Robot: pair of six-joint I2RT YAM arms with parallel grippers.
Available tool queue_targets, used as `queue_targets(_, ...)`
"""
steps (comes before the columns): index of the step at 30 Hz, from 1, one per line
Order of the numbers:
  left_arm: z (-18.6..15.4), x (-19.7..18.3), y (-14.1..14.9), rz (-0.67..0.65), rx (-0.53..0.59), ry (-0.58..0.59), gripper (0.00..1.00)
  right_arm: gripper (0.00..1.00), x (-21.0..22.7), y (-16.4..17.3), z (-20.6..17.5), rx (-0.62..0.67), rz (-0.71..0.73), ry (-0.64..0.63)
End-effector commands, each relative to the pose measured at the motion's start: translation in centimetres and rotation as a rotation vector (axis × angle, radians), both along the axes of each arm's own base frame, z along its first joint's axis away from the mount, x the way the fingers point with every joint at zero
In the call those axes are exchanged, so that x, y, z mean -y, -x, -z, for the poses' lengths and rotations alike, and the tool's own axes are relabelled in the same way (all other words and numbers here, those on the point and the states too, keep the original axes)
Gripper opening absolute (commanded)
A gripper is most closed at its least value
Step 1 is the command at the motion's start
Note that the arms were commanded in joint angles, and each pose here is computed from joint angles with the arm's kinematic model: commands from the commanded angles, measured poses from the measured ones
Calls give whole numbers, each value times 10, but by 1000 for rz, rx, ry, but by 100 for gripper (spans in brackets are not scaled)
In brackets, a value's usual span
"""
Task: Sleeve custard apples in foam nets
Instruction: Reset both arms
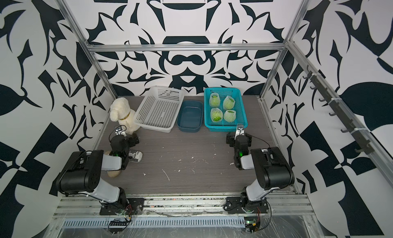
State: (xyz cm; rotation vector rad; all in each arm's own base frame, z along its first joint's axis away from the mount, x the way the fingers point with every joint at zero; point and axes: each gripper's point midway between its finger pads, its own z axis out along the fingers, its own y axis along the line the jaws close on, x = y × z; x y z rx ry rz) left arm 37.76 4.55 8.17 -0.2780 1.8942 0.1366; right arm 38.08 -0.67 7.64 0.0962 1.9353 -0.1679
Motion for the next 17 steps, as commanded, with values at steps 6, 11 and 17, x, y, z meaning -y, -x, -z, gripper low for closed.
queue_targets(6,-14,5,-6,34,52,8,100,99,3,-2,-5,-5,25,7)
queue_targets(11,-14,5,-7,34,49,8,99,99,2,-3,-5,-7,20,6)
queue_targets(17,-13,4,-8,25,41,9,100,99,1,-3,-5,-9,11,8)
